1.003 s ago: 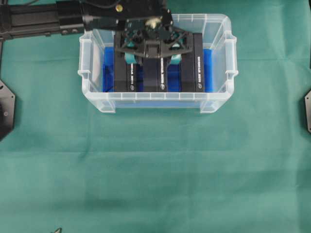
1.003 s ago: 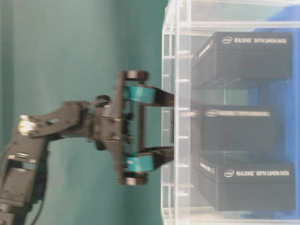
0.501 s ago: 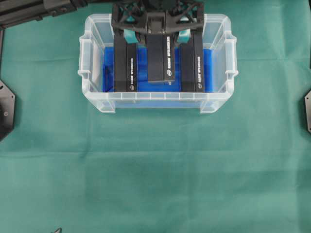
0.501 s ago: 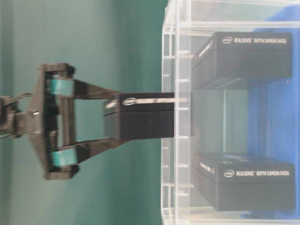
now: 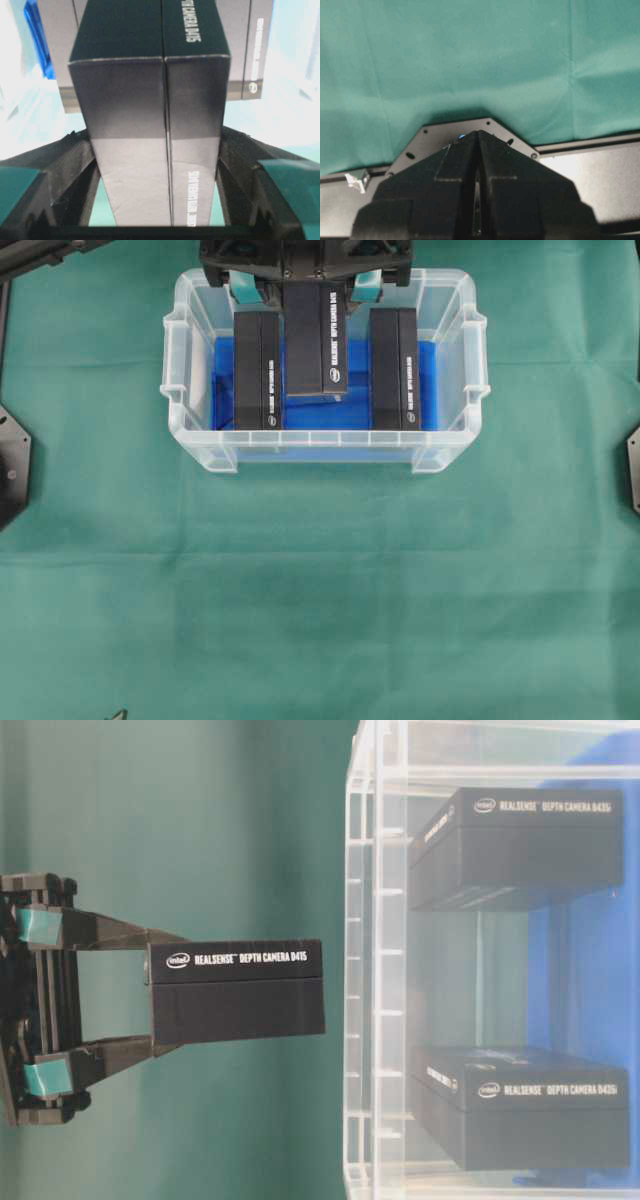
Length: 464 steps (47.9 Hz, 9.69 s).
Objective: Take the box out of the case with the left arm.
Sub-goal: 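Lift the middle box straight up out of the case with the left gripper, then carry the held box toward the table in front of the case, then lower the box onto the table, open the left gripper, withdraw left, then move the open left gripper back over the left black box in the case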
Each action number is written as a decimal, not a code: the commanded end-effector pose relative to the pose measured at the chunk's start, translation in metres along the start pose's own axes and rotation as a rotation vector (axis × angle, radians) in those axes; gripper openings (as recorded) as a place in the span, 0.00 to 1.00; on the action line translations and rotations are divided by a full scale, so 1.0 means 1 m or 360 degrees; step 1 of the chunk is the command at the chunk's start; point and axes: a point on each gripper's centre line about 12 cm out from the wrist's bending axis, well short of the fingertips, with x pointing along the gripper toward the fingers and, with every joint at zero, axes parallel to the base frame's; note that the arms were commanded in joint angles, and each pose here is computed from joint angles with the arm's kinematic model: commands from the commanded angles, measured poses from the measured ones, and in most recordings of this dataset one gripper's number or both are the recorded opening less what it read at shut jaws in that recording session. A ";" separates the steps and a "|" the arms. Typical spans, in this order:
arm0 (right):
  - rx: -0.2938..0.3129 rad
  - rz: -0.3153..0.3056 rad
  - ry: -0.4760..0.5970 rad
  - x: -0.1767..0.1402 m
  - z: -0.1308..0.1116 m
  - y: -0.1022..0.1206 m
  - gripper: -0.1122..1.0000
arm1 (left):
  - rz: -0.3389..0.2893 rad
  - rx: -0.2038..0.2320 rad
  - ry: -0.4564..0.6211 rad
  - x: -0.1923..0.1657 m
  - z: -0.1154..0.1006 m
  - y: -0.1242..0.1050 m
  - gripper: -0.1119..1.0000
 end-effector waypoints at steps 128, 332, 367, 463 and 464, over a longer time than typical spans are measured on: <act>0.0003 0.0006 -0.0033 -0.007 0.002 -0.001 0.10 | -0.0167 -0.0021 0.0101 -0.050 -0.160 0.001 0.63; 0.0008 0.0004 -0.0026 -0.007 0.002 -0.001 0.10 | -0.0327 0.0027 0.0171 0.057 -0.208 0.001 0.97; 0.0006 0.0013 -0.0022 -0.007 0.001 0.000 0.10 | -0.0229 0.0081 0.0143 0.017 -0.208 0.053 0.97; 0.0007 0.0016 -0.0026 -0.006 0.004 0.001 0.10 | -0.0093 0.0044 -0.0087 0.016 -0.036 0.239 0.97; 0.0007 0.0016 -0.0026 -0.006 0.004 0.001 0.10 | -0.0093 0.0044 -0.0087 0.016 -0.036 0.239 0.97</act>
